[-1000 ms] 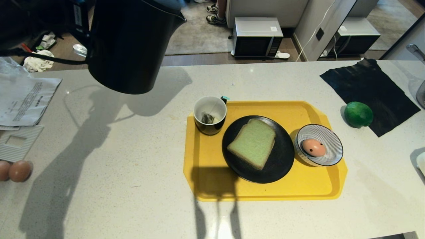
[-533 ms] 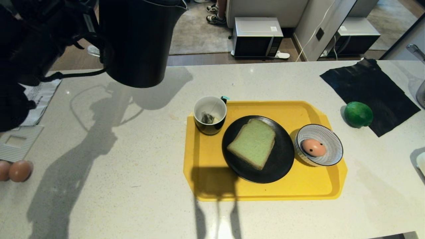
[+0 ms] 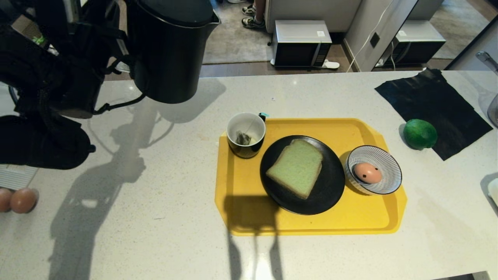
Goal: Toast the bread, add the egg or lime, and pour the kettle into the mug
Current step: Put the kettle back
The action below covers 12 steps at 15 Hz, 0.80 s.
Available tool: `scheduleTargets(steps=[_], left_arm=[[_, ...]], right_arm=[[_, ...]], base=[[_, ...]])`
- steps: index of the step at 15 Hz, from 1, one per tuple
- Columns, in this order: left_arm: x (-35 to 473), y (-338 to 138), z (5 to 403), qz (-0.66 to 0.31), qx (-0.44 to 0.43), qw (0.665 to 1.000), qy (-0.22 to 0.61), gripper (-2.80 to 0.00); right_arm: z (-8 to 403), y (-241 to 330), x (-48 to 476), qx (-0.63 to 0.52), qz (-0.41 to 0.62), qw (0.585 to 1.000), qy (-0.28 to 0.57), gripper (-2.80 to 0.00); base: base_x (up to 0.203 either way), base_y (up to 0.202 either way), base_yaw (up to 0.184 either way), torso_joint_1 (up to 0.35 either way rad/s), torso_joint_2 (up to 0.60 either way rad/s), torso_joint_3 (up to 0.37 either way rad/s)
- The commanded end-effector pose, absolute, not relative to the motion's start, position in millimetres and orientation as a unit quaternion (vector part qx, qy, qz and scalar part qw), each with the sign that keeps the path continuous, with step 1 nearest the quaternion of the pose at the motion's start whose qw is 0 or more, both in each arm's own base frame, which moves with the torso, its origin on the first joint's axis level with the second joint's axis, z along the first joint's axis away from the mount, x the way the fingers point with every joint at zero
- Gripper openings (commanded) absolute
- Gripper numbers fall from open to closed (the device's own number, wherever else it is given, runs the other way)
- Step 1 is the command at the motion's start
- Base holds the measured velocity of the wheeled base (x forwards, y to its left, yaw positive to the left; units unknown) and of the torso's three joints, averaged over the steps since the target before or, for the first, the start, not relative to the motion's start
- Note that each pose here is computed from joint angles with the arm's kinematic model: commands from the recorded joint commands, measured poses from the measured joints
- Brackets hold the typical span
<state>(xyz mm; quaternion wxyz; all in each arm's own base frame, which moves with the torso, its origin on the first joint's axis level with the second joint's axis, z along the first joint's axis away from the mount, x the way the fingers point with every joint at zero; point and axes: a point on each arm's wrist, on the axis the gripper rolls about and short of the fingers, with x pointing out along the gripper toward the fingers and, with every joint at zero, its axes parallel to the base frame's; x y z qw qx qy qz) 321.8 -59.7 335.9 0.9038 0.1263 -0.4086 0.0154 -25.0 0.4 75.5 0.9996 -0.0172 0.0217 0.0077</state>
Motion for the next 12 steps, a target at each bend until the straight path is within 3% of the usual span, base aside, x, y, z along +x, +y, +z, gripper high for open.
scheduleTargets(steps=[1,12], left_arm=[[334,-62,315,0.024,0.123,0.908,-0.399,-2.8],[352,-64,263,0.016,0.057,0.943,-0.328,-2.8]], right_arm=[[75,0,-25,-0.017,0.008,1.0,0.022,-2.8],[75,0,-25,-0.017,0.008,1.0,0.022,-2.8]], base=[[0.0,0.0,0.0,0.0,0.0,0.0],[0.0,0.0,0.0,0.0,0.0,0.0]])
